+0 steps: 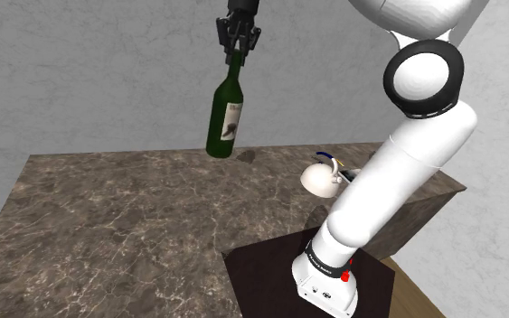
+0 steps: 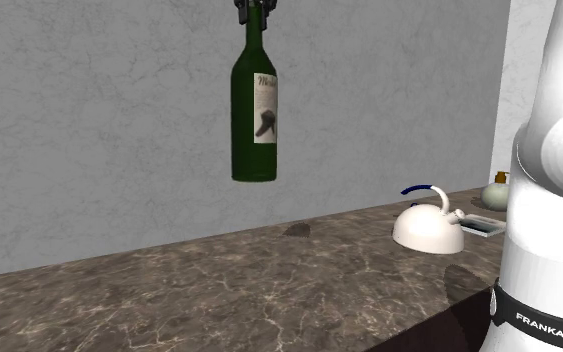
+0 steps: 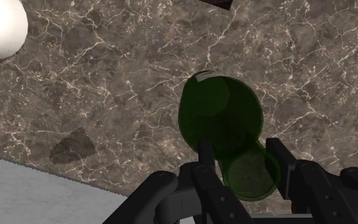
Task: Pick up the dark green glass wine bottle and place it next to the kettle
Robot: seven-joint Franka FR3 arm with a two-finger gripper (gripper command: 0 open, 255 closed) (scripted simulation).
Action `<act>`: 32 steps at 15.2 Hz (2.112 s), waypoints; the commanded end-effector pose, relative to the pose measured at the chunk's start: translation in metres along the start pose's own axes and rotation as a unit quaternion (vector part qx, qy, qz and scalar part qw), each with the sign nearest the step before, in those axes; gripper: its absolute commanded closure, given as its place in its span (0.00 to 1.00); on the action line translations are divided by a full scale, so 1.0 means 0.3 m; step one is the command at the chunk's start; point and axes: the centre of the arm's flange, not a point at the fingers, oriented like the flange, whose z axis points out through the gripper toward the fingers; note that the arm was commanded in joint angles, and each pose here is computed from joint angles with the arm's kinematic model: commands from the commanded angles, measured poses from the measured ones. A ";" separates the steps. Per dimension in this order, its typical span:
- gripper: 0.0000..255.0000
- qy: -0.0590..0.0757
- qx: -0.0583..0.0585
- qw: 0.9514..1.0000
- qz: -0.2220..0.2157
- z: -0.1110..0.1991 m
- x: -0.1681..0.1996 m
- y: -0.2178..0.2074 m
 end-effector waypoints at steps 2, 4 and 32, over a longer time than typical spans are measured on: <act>1.00 0.000 0.000 1.000 -0.001 -0.002 -0.036 0.125; 1.00 0.000 0.000 1.000 -0.001 -0.004 -0.058 0.211; 1.00 0.000 0.000 1.000 -0.001 0.061 -0.295 1.187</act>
